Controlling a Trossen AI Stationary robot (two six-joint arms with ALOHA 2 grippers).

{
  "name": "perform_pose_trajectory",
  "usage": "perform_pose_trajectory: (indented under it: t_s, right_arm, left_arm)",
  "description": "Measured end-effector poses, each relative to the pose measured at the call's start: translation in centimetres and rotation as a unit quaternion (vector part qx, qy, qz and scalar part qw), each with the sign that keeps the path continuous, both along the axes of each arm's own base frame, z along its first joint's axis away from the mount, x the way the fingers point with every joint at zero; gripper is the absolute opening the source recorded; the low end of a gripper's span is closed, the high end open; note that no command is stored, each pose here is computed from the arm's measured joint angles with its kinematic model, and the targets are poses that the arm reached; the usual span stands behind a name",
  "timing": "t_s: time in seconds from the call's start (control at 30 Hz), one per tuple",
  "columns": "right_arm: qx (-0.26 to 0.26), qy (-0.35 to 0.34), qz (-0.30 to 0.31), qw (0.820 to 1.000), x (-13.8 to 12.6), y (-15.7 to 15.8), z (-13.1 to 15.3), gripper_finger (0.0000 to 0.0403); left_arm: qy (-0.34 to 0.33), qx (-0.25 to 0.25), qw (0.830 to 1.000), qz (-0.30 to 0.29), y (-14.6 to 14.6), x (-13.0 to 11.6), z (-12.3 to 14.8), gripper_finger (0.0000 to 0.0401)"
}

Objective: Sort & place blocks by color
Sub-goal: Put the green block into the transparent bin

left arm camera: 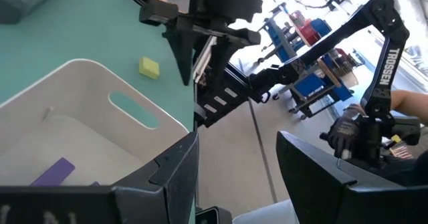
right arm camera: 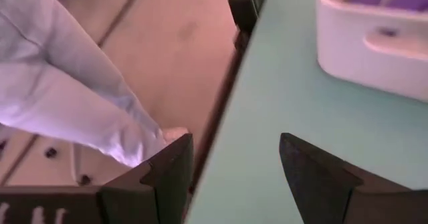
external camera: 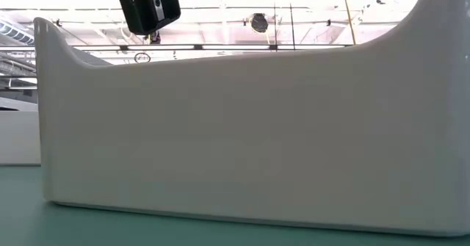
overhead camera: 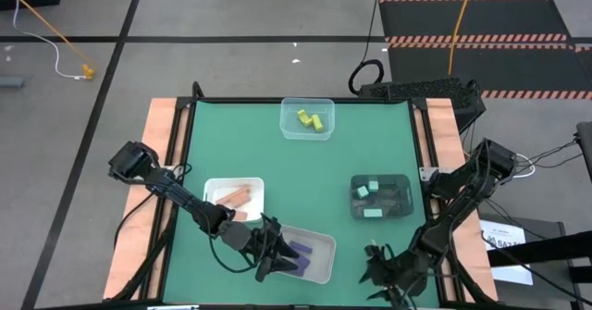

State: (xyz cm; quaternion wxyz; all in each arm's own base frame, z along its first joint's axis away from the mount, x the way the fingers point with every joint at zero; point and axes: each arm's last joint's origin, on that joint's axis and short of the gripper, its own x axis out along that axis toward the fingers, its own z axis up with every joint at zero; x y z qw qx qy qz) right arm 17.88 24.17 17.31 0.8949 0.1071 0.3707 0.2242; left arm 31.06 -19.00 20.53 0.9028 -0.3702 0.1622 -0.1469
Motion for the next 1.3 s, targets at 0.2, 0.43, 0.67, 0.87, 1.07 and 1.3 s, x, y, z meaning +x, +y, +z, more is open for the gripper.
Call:
perform_pose_trajectory:
  t_s: [0.2, 0.43, 0.67, 0.87, 1.07, 1.3]
  right_arm:
    - [0.038, 0.036, -0.060, 0.997, 0.9, -0.8, -0.1, 0.0215]
    - [0.060, 0.197, -0.125, 0.971, 0.8, -2.5, -1.5, 0.0215]
    - [0.029, 0.321, -0.110, 0.940, -0.5, -3.3, -2.4, 0.0215]
    - [0.026, 0.269, -0.073, 0.960, -0.1, -2.9, -2.1, 0.0215]
    - [0.038, 0.143, -0.137, 0.979, 1.7, -3.0, -1.3, 0.0215]
    - [-0.105, 0.119, -0.065, 0.985, 2.4, -6.0, 0.3, 0.0222]
  left_arm:
    - [0.000, -0.001, 1.000, 0.000, 0.0, 0.0, 0.0, 0.0200]
    - [-0.001, 0.001, 1.000, 0.000, 0.0, 0.0, 0.0, 0.0200]
    - [-0.009, 0.020, 1.000, -0.003, 0.0, 0.0, 0.0, 0.0200]
    - [-0.012, 0.028, 1.000, 0.004, 0.6, 0.3, 0.0, 0.0200]
    - [-0.011, 0.028, 0.999, 0.012, 1.1, 0.7, 0.0, 0.0200]
    - [-0.013, 0.034, 0.999, 0.015, 1.4, 0.8, 0.0, 0.0200]
